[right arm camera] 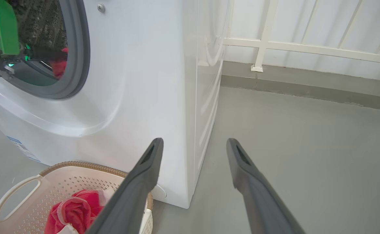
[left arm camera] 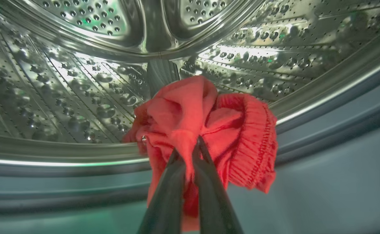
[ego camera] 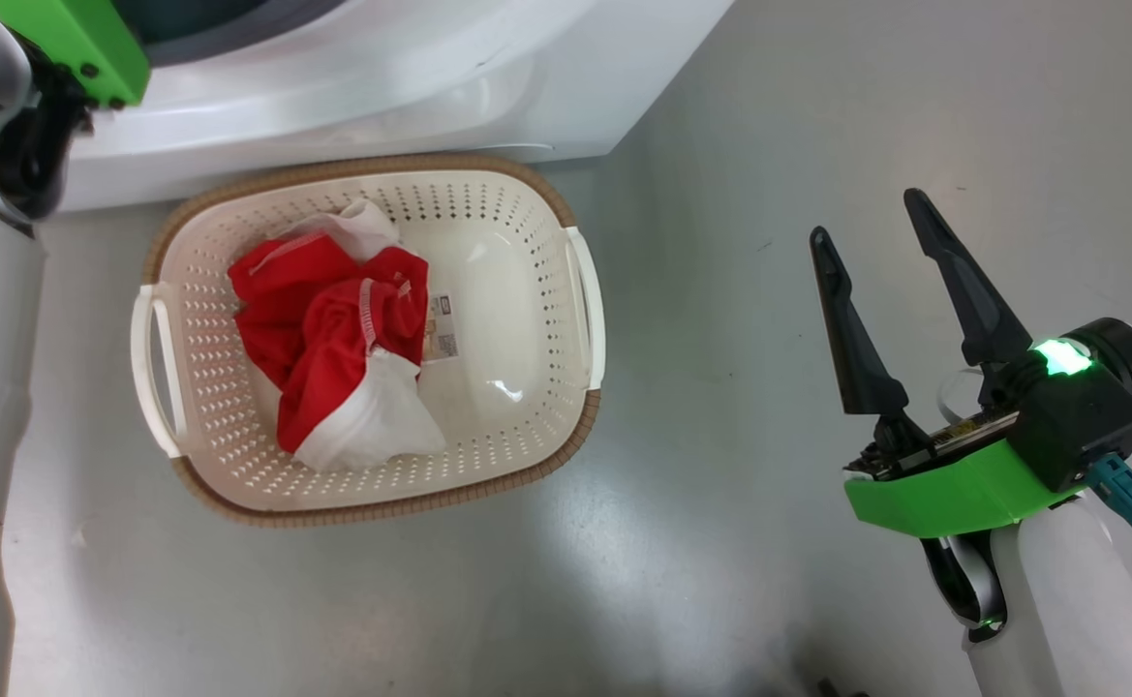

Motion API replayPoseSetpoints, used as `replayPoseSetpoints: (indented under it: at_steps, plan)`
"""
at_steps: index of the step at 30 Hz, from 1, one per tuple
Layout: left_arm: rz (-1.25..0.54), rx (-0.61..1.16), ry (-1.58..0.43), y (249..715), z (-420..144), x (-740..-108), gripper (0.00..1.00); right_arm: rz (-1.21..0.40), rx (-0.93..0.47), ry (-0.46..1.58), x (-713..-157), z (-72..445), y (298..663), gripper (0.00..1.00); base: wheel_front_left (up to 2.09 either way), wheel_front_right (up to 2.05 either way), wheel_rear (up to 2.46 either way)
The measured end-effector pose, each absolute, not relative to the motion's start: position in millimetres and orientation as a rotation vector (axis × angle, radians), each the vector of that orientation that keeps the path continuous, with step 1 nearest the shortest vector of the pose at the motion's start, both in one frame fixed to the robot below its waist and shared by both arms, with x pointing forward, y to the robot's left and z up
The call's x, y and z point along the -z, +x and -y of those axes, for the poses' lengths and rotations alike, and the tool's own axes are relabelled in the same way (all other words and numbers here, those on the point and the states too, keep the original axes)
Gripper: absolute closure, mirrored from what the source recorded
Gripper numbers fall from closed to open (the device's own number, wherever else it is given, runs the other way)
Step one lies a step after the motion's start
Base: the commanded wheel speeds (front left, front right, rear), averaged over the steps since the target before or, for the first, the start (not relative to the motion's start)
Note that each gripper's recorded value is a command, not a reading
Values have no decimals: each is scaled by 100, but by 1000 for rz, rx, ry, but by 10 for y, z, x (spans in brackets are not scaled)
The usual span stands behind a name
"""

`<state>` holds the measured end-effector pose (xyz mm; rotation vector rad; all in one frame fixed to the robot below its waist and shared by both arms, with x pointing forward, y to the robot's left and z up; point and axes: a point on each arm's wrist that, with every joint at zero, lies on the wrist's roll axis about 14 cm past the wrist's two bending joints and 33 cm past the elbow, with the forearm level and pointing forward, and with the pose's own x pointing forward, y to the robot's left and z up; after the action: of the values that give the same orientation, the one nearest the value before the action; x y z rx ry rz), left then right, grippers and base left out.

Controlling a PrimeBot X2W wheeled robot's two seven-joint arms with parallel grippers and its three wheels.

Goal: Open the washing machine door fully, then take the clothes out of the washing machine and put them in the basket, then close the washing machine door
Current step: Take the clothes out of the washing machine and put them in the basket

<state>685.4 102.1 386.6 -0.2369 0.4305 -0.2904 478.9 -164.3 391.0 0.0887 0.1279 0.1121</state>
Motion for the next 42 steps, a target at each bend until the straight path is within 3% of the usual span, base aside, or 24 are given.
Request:
replayPoseSetpoints:
  at_steps: [19, 36, 42]
  plan:
    - [-160, 223, -189, 6772, -1298, -4294, 100, -102, -134, 107, -4000, 1543, 4838, 0, 0, 0, 0]
    - [36, 148, -209, 6158, -1551, -4859, 100, -29, -162, 112, -4375, 1437, 4746, 0, 0, 0, 0]
    - [25, 127, -265, 5814, -1530, -4816, 100, -12, -161, 113, -4484, 1436, 4667, 0, 0, 0, 0]
